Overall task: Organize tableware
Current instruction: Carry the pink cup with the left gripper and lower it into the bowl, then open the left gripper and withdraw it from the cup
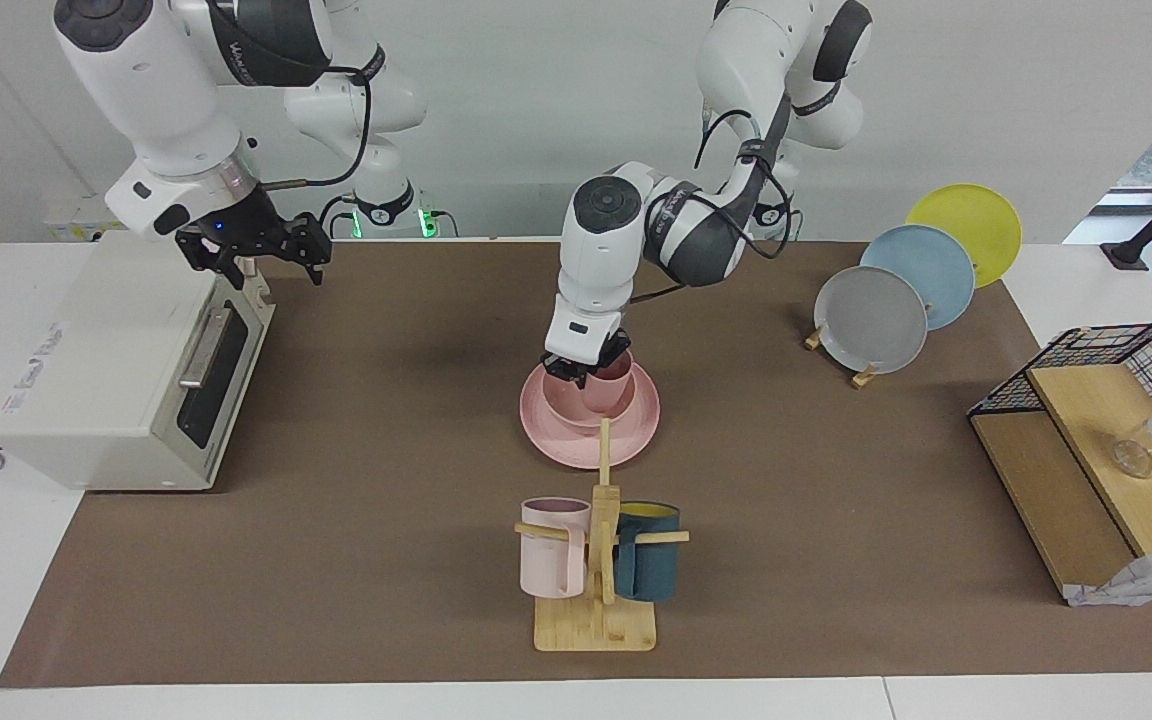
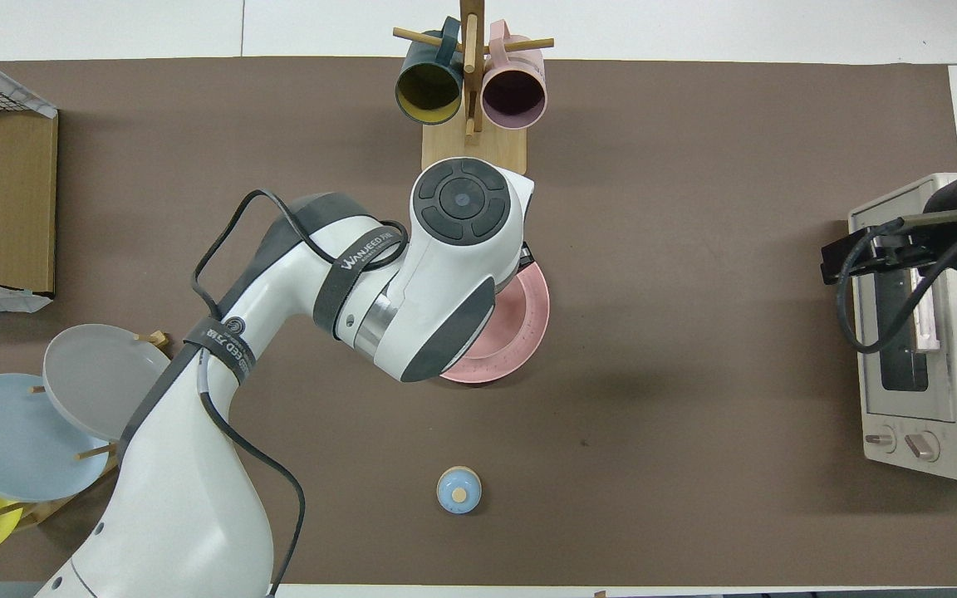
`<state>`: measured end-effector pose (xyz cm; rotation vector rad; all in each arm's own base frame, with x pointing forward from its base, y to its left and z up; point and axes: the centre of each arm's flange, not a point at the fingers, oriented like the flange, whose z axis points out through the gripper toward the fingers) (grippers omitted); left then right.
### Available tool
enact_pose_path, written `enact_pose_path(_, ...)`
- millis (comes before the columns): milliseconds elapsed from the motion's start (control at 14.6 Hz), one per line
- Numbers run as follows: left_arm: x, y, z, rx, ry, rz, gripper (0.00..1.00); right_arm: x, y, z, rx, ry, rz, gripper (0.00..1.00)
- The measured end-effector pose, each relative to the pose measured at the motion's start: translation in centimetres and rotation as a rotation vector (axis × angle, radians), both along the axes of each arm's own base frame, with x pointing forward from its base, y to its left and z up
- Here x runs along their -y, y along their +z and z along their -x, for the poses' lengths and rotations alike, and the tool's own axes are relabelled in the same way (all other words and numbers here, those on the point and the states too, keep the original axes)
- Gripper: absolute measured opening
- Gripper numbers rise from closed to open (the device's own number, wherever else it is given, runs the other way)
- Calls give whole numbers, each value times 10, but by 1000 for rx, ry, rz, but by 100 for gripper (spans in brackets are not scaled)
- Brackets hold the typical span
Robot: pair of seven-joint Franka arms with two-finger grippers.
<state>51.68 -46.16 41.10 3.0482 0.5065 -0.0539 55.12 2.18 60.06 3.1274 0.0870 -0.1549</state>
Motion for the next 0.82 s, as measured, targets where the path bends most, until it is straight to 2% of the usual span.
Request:
enact_pose_path(479,6,-23,3,-8,-6,-7,5,-3,4,2,8,6,-1,100)
enact_pose_path(548,6,-23,2,-5,-6,-5,12,-3,4,2,8,6,-1,100)
enact_pose_path(822,6,-24,2,-2,-4,-4,53,-3,4,2,8,6,-1,100)
